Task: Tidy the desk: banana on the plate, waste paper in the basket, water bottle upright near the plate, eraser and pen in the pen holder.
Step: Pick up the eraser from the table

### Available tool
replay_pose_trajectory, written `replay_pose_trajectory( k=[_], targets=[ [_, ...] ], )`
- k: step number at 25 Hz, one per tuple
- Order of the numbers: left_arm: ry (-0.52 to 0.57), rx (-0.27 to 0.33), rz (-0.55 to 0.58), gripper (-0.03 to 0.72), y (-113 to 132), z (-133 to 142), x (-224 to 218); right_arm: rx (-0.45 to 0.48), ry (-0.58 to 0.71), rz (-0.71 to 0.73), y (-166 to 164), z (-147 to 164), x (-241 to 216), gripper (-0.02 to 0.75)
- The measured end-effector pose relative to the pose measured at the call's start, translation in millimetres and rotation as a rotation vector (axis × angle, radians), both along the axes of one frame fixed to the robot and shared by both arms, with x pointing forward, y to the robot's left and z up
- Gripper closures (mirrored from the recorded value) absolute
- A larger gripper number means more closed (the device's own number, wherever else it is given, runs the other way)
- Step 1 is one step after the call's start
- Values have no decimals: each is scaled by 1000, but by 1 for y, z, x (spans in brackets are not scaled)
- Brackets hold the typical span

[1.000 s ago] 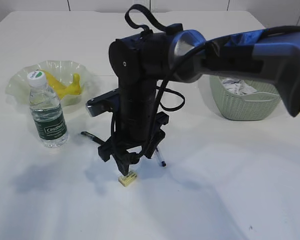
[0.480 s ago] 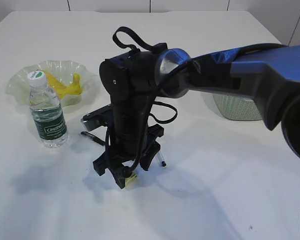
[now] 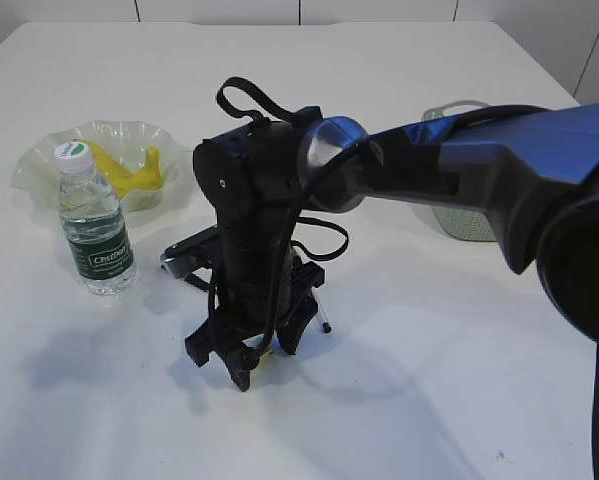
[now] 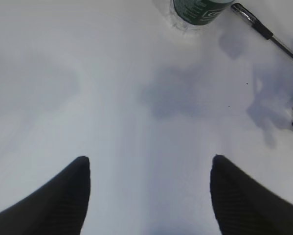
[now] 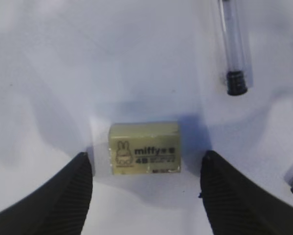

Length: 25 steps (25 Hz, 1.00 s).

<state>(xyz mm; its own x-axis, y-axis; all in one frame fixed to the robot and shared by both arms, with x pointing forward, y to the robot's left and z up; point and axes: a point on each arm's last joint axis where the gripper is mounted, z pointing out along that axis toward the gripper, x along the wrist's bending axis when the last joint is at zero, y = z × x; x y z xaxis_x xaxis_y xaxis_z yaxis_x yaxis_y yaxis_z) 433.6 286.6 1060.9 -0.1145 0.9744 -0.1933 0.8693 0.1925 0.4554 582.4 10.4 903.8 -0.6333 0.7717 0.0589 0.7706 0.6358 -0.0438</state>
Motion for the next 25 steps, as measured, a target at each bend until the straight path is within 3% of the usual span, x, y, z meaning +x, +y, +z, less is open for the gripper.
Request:
replay_pose_trajectory(
  k=[8, 22, 25],
  targets=[
    [0, 0, 0, 151, 0, 0, 0, 14, -16, -11, 3, 5, 3, 274],
    [0, 0, 0, 151, 0, 0, 0, 24, -28, -24, 8, 2, 9, 278],
    [0, 0, 0, 151, 0, 0, 0, 23, -27, -25, 8, 1, 9, 323]
  ],
)
